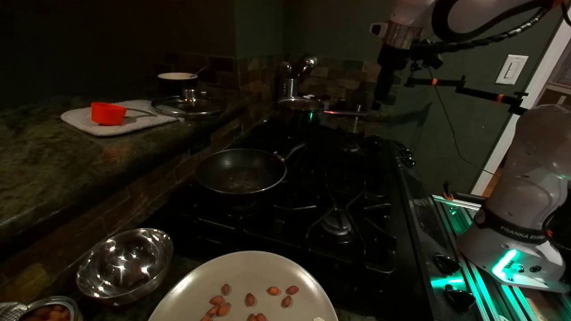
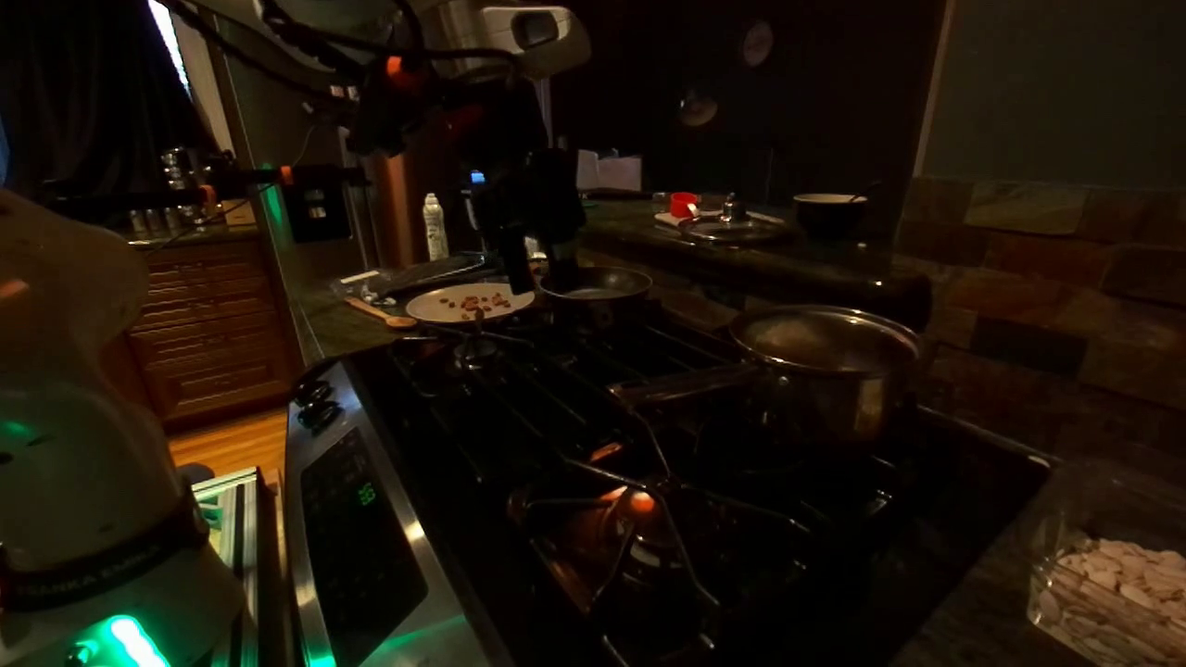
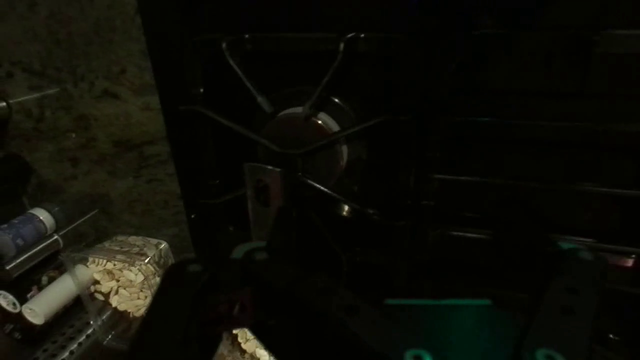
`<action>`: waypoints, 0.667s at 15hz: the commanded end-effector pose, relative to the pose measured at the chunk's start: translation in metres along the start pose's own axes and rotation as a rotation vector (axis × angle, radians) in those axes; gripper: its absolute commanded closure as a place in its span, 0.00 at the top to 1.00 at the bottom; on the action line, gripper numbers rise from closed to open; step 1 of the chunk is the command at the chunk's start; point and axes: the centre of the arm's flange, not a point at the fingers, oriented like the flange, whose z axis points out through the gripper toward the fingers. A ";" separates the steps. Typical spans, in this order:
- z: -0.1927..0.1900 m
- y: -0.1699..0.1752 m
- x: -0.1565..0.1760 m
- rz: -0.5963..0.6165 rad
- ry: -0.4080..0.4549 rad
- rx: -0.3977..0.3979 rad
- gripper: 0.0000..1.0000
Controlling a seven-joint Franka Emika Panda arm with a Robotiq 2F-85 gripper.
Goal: Move the pot to the right
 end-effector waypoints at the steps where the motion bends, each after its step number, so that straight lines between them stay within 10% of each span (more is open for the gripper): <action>1: 0.014 0.054 0.010 -0.080 0.070 0.048 1.00; 10: 0.069 0.077 0.031 -0.070 0.253 0.228 1.00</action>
